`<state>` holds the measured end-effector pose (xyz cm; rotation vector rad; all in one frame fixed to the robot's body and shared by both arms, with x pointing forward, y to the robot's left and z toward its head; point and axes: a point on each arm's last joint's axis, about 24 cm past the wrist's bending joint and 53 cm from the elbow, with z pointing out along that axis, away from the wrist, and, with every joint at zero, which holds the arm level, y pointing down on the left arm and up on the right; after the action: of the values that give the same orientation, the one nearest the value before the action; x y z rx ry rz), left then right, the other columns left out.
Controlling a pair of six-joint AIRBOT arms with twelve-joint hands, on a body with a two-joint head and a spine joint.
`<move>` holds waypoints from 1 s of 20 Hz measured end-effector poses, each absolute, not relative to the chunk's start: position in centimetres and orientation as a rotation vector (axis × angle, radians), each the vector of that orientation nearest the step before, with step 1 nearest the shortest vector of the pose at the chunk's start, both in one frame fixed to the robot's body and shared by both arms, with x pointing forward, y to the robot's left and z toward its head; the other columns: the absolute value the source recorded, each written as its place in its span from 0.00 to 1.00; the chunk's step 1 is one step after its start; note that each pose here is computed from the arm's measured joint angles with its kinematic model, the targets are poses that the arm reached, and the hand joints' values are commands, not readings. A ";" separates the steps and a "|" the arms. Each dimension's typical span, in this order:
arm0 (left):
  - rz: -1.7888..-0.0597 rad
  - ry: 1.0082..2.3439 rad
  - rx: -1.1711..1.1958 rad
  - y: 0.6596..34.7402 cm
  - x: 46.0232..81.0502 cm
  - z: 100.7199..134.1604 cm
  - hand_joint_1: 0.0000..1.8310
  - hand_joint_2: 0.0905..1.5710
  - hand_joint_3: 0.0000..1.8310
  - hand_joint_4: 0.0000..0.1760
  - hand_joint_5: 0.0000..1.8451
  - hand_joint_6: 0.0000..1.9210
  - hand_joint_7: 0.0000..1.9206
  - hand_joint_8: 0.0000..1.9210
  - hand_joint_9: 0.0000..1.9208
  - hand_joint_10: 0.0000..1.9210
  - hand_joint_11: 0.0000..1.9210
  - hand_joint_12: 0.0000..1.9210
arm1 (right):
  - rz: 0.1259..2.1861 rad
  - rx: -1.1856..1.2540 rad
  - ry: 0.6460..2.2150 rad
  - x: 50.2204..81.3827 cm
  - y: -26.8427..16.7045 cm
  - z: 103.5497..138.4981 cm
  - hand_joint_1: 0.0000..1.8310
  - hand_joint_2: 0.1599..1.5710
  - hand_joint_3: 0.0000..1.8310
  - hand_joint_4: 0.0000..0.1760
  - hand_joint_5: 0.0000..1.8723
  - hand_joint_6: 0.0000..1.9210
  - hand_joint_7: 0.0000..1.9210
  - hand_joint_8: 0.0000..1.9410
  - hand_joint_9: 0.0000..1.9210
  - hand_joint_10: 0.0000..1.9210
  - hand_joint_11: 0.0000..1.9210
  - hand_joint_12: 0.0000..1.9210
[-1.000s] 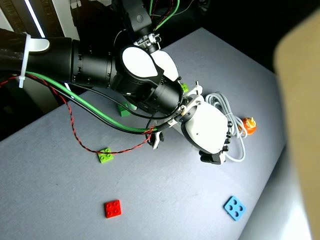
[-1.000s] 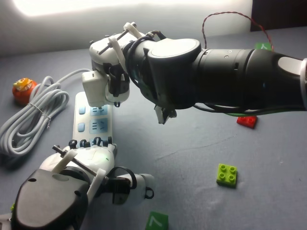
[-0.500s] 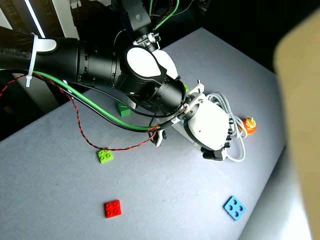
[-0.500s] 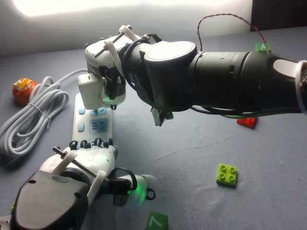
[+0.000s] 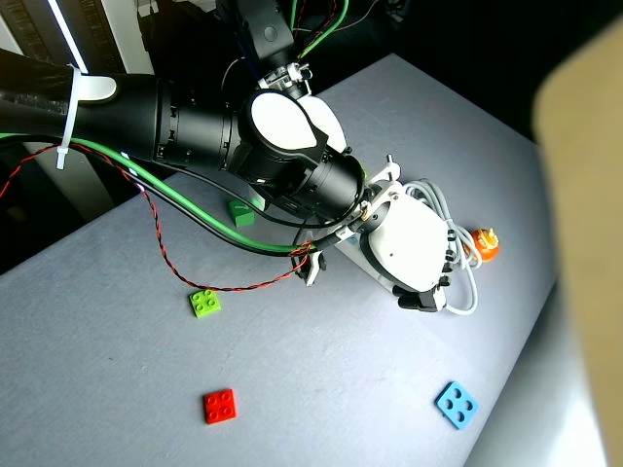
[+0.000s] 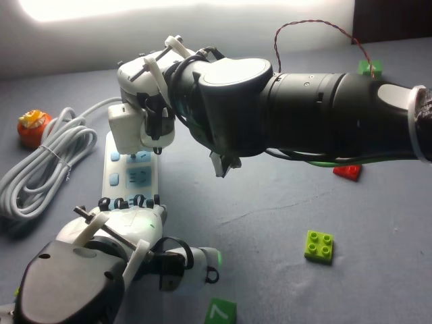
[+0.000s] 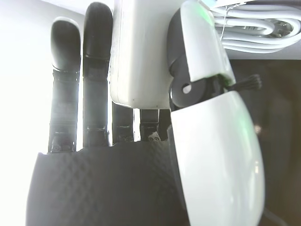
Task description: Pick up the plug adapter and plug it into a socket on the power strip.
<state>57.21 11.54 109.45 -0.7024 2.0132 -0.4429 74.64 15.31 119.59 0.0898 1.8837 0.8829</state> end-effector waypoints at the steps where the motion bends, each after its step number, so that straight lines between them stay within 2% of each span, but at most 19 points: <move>1: -0.442 2.013 -0.703 11.6 57.2 109.4 0.05 0.76 0.00 0.00 0.05 0.00 0.04 0.00 0.04 0.00 0.00 0.18 | 0.883 0.088 1.883 74.6 15.4 119.6 0.67 0.70 0.00 0.00 0.48 0.50 0.50 0.62 0.45 0.52 0.31 0.76; 8: -0.441 2.013 -0.703 11.6 57.2 109.4 0.04 0.76 0.00 0.00 0.05 0.00 0.05 0.00 0.04 0.00 0.00 0.16 | 0.878 0.078 1.882 74.8 16.6 119.5 0.67 0.70 0.00 0.00 0.48 0.50 0.50 0.62 0.45 0.52 0.34 0.74; 11: -0.437 2.012 -0.705 11.7 57.2 109.4 0.04 0.76 0.00 0.00 0.05 0.00 0.05 0.00 0.04 0.00 0.00 0.17 | 0.877 0.066 1.879 74.6 17.0 119.5 0.67 0.70 0.00 0.00 0.48 0.49 0.50 0.61 0.45 0.52 0.33 0.74; 14: -0.436 2.011 -0.705 11.7 57.2 109.4 0.07 0.75 0.00 0.00 0.06 0.00 0.06 0.00 0.05 0.00 0.00 0.20 | 0.872 0.032 1.872 74.2 17.9 119.6 0.68 0.69 0.00 0.00 0.49 0.48 0.51 0.60 0.47 0.50 0.37 0.71; 20: -0.434 2.016 -0.701 11.7 56.9 109.3 0.06 0.76 0.00 0.00 0.05 0.00 0.05 0.00 0.05 0.00 0.00 0.19 | 0.864 0.028 1.877 74.0 17.6 119.3 0.67 0.70 0.00 0.00 0.48 0.50 0.50 0.62 0.45 0.50 0.34 0.72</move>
<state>56.92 11.70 109.32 -0.7010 2.0162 -0.4340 74.04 17.65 119.32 0.0283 1.8774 0.8637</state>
